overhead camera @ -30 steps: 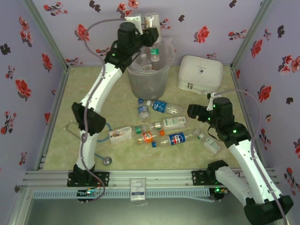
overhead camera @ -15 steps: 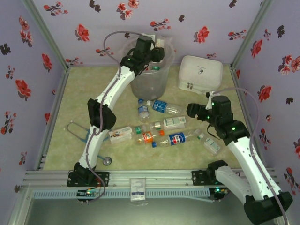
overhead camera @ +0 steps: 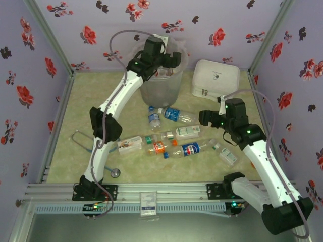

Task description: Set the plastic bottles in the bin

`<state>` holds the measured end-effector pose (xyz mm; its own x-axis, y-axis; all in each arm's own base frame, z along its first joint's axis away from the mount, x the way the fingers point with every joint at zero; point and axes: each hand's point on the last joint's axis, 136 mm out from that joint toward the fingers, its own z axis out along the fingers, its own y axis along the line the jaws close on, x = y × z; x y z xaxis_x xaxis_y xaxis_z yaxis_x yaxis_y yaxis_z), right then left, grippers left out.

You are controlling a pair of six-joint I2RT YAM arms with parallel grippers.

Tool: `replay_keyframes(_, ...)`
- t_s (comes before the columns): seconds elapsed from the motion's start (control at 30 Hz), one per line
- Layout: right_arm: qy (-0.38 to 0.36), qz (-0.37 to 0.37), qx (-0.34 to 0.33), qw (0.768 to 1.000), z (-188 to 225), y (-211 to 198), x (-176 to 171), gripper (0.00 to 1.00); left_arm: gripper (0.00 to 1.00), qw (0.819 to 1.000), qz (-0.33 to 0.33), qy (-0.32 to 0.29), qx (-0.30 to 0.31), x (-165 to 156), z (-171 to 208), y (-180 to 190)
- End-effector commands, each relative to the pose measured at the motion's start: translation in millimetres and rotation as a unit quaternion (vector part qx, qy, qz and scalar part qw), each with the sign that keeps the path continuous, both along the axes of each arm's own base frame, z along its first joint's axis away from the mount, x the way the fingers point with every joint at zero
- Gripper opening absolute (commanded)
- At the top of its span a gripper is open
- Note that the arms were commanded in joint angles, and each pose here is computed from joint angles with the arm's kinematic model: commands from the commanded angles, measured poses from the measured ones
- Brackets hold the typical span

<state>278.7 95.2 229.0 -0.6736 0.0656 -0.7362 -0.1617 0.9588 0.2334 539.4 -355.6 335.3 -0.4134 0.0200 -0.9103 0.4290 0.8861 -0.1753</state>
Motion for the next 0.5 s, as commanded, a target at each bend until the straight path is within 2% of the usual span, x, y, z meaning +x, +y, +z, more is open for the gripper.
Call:
replay_keyframes(0.0,-0.015,0.031,-0.027,0.999,9,1,1,0.99,1.0,0.998,0.0,-0.056,0.005,-26,63,18)
replay_keyframes(0.23,-0.005,0.075,-0.053,0.996,9,7,-1,0.99,0.96,0.996,0.04,-0.059,0.051,-39,62,52)
replay_keyframes(0.37,-0.002,0.08,-0.042,0.996,10,12,-3,0.99,0.85,0.996,0.059,-0.035,0.057,-32,48,67)
replay_keyframes(0.47,0.001,0.082,-0.043,0.996,11,13,-4,0.99,0.8,0.996,0.072,-0.018,0.058,-29,39,77)
